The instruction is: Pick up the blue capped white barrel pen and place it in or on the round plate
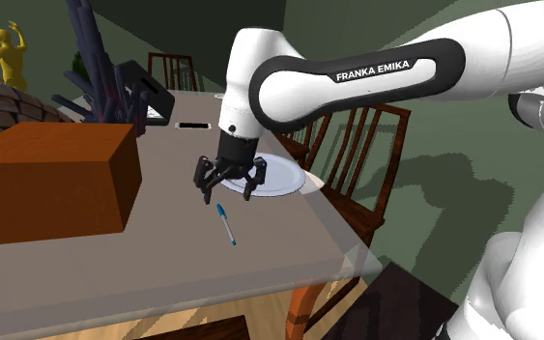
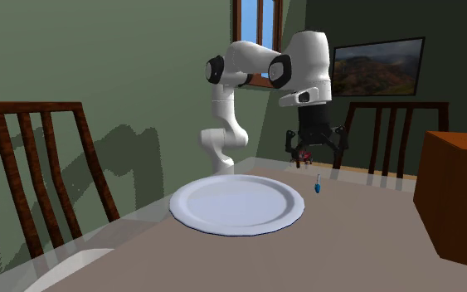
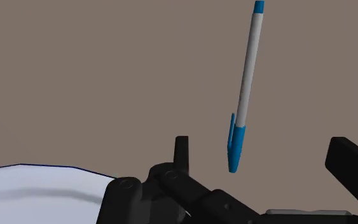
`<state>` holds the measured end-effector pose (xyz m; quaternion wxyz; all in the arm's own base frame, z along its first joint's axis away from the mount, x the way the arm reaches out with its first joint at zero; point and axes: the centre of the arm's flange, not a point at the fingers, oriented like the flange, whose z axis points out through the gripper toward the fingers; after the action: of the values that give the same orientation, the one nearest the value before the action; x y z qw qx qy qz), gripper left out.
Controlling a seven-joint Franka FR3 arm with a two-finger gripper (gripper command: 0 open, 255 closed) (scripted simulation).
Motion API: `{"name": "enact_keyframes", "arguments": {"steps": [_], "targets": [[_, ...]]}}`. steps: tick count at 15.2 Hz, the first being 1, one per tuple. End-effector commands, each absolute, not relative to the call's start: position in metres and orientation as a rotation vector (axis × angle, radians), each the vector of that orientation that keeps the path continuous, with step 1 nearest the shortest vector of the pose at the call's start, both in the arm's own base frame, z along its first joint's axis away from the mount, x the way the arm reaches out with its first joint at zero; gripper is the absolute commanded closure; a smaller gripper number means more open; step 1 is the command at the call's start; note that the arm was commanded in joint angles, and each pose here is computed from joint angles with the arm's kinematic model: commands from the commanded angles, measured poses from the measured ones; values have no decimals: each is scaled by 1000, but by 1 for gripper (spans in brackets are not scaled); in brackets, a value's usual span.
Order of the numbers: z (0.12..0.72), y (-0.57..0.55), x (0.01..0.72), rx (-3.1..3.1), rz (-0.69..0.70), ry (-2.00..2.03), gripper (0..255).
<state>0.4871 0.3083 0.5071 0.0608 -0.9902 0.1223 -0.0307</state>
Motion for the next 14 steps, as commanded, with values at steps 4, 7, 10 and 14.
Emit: {"name": "enact_keyframes", "arguments": {"steps": [4, 7, 10, 14], "targets": [[479, 311, 483, -2975, -99, 445, 0], [465, 313, 484, -2975, -99, 445, 0], [465, 313, 484, -2975, -99, 445, 0], [465, 313, 484, -2975, -99, 445, 0]]}}
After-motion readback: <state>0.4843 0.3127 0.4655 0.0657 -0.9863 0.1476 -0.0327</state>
